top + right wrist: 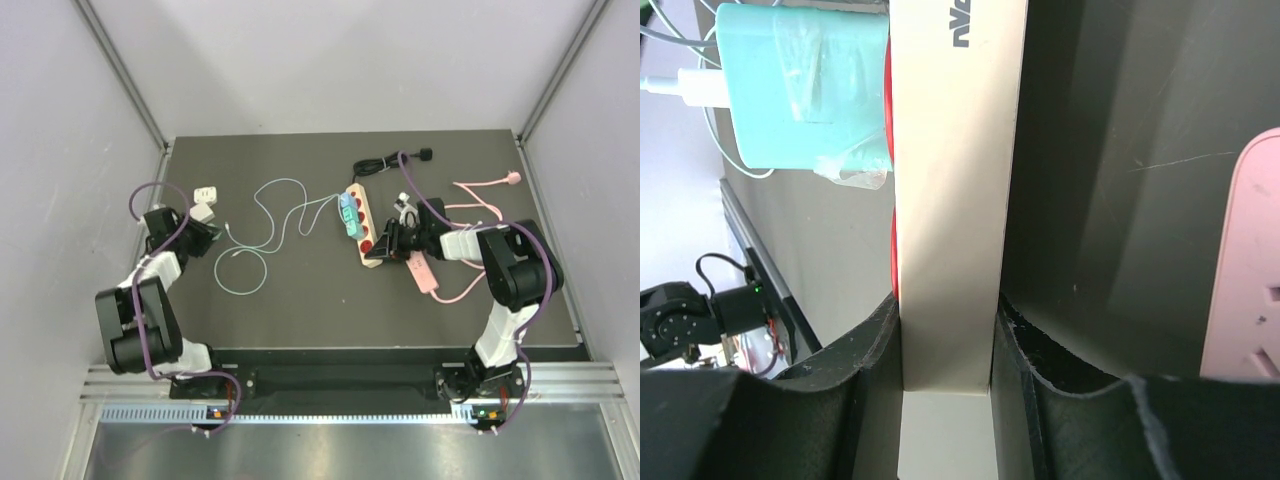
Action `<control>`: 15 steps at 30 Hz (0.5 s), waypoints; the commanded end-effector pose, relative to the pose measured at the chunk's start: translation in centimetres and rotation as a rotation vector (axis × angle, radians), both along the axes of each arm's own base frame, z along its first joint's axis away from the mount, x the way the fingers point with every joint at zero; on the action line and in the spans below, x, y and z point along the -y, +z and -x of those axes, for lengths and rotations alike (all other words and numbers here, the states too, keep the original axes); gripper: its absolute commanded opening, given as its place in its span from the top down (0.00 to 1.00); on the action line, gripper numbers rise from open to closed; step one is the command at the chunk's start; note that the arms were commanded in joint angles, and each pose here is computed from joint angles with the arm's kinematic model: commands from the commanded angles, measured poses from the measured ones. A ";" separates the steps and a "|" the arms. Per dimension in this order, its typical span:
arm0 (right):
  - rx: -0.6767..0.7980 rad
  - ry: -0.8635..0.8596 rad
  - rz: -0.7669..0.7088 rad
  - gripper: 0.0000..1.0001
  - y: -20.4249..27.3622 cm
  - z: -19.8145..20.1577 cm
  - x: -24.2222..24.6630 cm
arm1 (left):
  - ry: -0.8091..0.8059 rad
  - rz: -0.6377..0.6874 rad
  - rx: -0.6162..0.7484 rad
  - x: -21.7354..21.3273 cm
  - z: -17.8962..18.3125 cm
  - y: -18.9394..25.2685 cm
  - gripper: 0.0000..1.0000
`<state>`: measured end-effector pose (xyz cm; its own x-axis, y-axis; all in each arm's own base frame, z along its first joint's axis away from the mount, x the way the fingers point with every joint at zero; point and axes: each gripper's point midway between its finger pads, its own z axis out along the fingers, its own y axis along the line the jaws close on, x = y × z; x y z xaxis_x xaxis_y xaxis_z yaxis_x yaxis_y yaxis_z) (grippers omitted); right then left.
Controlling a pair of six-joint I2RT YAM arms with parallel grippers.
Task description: Pull the plug off the socket
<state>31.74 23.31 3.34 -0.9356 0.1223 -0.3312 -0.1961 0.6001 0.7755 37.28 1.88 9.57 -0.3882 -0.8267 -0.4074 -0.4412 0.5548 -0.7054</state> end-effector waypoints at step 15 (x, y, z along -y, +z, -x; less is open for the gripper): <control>0.121 0.054 -0.042 1.00 1.0 -1.3 -0.6 | 0.150 -0.055 -0.079 -7.2 -4.9 -4.7 0.57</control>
<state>31.62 23.46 3.34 -0.9382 0.1151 -0.3265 -0.2019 0.5843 0.7860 40.91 7.36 4.48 -0.3246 -0.8691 -0.3731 -0.5711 0.4946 -0.6552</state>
